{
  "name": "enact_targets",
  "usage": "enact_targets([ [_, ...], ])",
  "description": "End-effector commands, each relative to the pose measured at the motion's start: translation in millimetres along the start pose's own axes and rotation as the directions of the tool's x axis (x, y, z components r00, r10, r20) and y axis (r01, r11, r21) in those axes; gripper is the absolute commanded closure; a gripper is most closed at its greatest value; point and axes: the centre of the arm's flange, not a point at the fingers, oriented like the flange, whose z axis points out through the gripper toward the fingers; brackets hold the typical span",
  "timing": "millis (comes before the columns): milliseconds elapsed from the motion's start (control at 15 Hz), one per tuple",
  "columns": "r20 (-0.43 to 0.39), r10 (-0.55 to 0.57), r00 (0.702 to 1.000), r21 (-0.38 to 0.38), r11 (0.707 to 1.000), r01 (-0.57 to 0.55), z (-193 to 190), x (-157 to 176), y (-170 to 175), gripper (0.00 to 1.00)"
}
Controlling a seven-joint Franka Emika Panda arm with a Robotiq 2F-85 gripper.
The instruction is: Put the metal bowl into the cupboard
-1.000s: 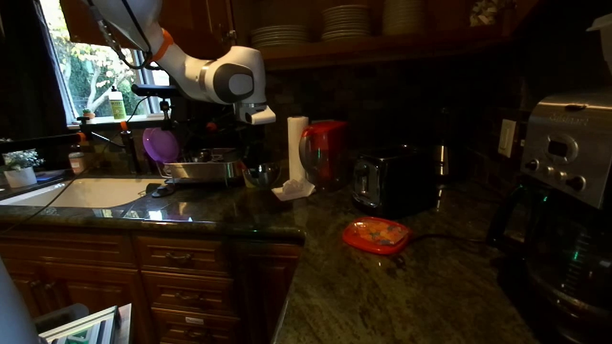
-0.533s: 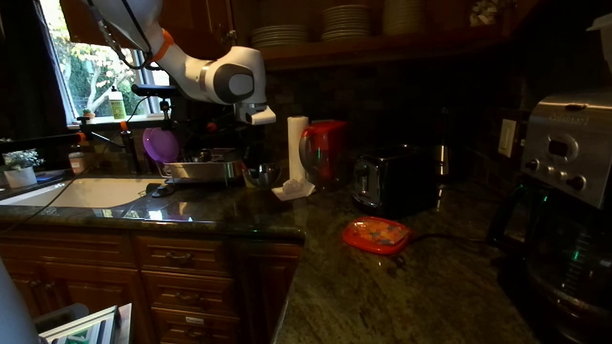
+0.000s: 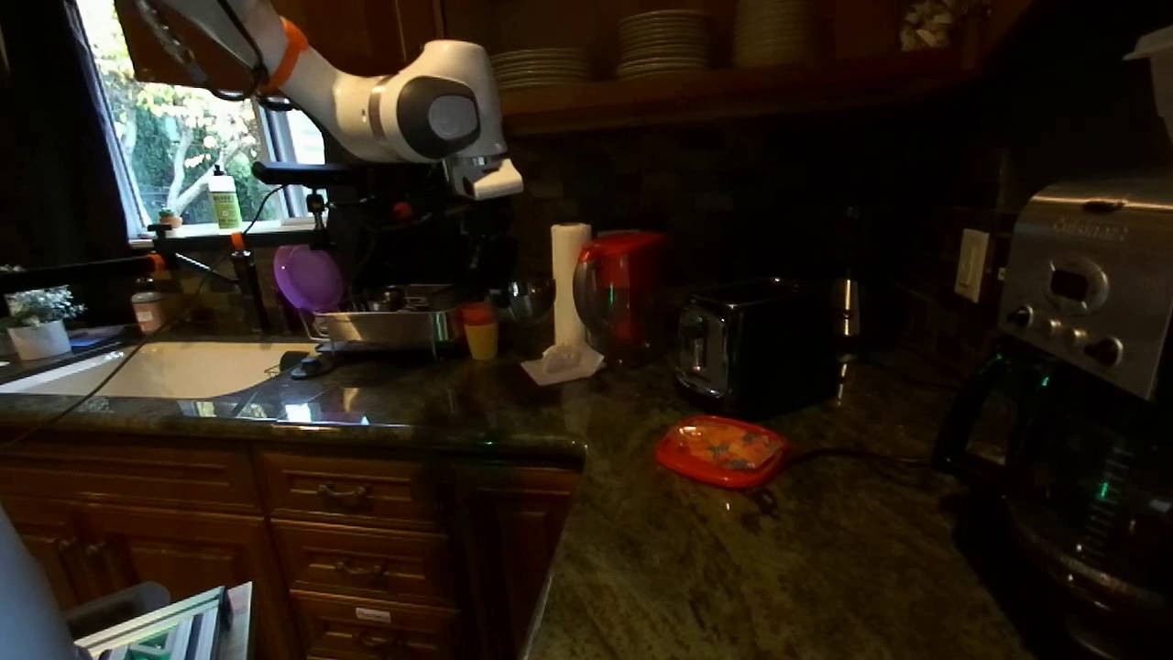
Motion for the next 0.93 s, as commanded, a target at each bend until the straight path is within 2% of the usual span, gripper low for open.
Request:
enact_targets([
  [0, -0.005, -0.006, 1.000, 0.005, 1.000, 0.006, -8.0, -4.2, 2.2, 0.97],
  [200, -0.012, -0.011, 1.000, 0.009, 1.000, 0.011, -14.6, -8.8, 8.7, 0.99],
  [400, -0.041, 0.071, 0.997, 0.009, 0.997, -0.071, -16.9, 4.9, -4.0, 0.99],
  [600, -0.112, 0.214, 0.970, 0.010, 0.977, -0.214, -29.9, 34.7, -3.7, 0.99],
  [867, -0.152, 0.317, 0.936, 0.039, 0.948, -0.315, -40.6, 70.1, -20.8, 0.99],
])
